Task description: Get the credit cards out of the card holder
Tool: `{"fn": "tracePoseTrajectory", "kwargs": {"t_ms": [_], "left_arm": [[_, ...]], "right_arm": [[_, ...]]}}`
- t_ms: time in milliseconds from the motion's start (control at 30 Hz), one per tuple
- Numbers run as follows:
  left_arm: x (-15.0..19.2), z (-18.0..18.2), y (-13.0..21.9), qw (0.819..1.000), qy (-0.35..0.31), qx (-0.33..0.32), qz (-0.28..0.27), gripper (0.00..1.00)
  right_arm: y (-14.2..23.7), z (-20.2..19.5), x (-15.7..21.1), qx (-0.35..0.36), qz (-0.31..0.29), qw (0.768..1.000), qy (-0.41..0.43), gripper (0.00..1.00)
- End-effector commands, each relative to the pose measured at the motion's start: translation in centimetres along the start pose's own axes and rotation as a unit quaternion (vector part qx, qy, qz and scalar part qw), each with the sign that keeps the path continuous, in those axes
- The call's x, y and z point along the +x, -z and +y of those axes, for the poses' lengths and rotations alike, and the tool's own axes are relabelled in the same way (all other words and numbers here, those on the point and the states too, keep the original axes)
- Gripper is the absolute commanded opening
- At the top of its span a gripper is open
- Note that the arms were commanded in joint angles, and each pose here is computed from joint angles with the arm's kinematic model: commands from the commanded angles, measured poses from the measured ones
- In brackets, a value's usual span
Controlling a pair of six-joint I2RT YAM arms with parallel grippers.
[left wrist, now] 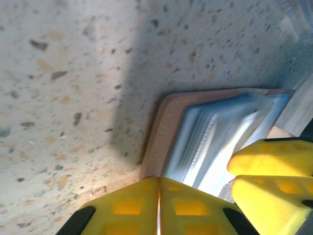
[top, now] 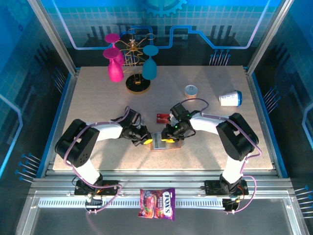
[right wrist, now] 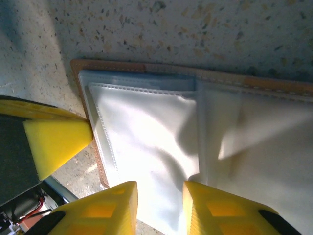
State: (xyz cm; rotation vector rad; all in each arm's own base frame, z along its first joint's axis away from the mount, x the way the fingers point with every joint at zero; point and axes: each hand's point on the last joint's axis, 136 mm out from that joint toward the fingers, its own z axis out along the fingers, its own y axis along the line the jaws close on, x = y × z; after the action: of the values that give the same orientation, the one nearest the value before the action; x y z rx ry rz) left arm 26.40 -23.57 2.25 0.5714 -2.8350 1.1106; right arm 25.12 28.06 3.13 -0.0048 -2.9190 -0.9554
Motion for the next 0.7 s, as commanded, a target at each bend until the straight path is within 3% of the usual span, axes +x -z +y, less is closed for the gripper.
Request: {"fn": "tracePoseTrajectory", "kwargs": {"t_ms": [0, 300, 667], "left_arm": [[-0.4, -0.6, 0.5, 1.0, -0.019, -0.016, -0.001, 0.1], [-0.8, -4.2, 1.2, 0.999, -0.019, 0.045, -0.007, 0.19], [0.1, -4.6, -0.5, 0.999, -0.012, 0.052, 0.011, 0.29]], "right_arm": [[0.2, 0.0, 0.3, -0.015, 0.01, 1.0, 0.006, 0.31], [0.2, -0.3, 0.3, -0.028, 0.006, 1.0, -0.001, 0.3], [0.4, -0.7, 0.1, -0.049, 0.001, 0.999, -0.015, 0.3]]}}
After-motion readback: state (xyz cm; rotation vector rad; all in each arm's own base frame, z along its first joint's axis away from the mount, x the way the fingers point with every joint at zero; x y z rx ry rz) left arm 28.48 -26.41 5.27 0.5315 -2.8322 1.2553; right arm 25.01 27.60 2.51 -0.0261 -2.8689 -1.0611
